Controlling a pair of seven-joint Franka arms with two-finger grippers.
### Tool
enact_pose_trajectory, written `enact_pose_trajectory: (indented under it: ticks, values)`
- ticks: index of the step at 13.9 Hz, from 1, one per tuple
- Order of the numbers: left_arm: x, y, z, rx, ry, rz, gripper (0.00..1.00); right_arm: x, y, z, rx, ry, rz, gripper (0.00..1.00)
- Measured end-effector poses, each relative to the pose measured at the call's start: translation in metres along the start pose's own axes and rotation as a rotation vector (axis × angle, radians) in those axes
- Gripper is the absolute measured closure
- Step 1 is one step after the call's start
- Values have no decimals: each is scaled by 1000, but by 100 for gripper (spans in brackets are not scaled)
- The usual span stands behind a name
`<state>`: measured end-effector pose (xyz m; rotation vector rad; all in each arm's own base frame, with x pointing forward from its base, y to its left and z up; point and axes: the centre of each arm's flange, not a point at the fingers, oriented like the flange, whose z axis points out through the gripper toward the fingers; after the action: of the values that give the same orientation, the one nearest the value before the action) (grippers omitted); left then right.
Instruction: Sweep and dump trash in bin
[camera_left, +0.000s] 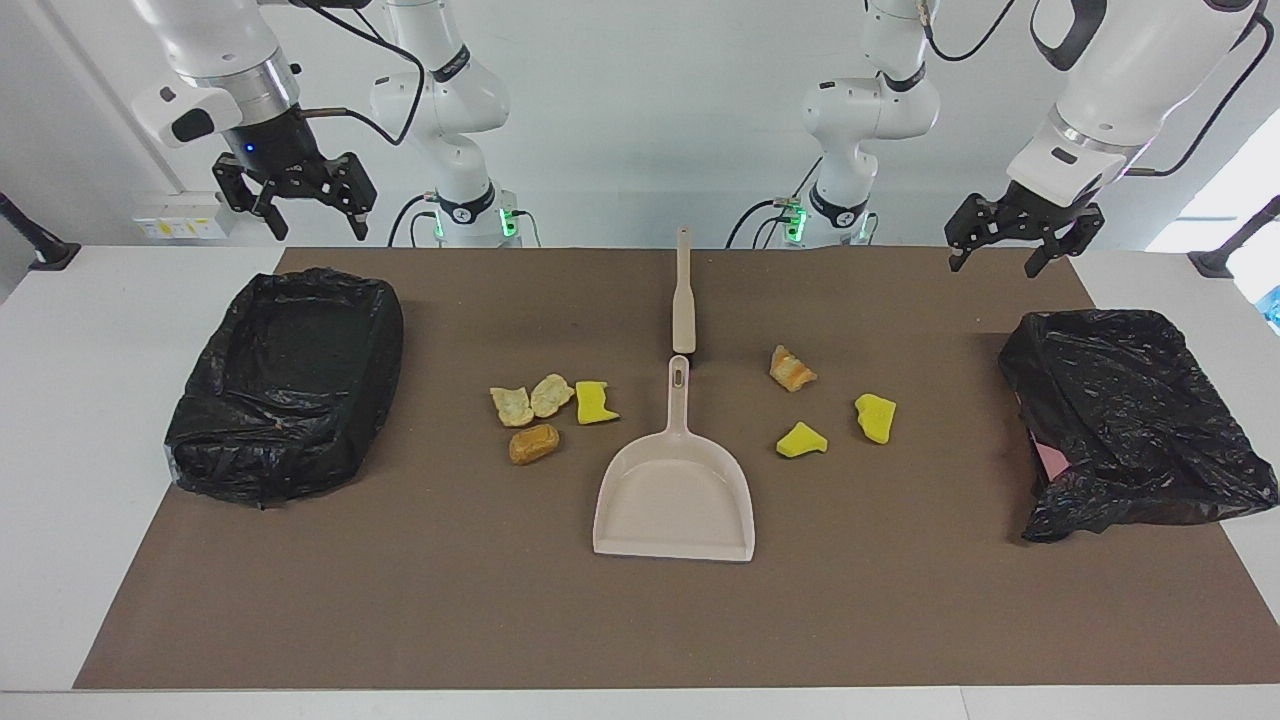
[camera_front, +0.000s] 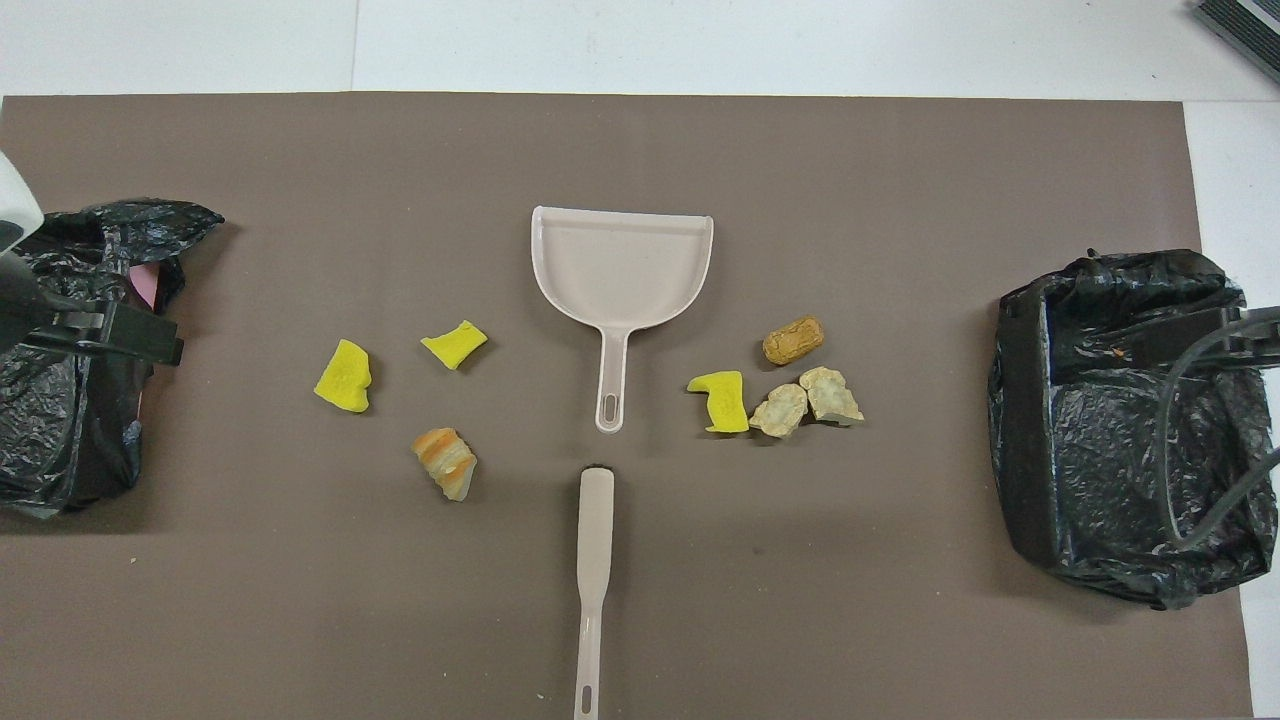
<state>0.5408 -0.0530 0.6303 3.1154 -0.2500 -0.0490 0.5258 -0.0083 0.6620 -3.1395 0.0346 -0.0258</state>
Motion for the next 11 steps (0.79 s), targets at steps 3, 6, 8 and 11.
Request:
enact_pose_trajectory:
  ticks: [3, 6, 8, 11]
  values:
    - [0, 1, 0, 0, -3, 4, 0, 0, -1, 0, 0, 0, -2, 0]
    - [0, 1, 1, 0, -5, 4, 0, 0, -4, 0, 0, 0, -7, 0]
    - [-1, 1, 1, 0, -7, 4, 0, 0, -4, 0, 0, 1, -7, 0]
    - [-1, 1, 2, -1, -12, 5, 0, 0, -3, 0, 0, 4, -5, 0]
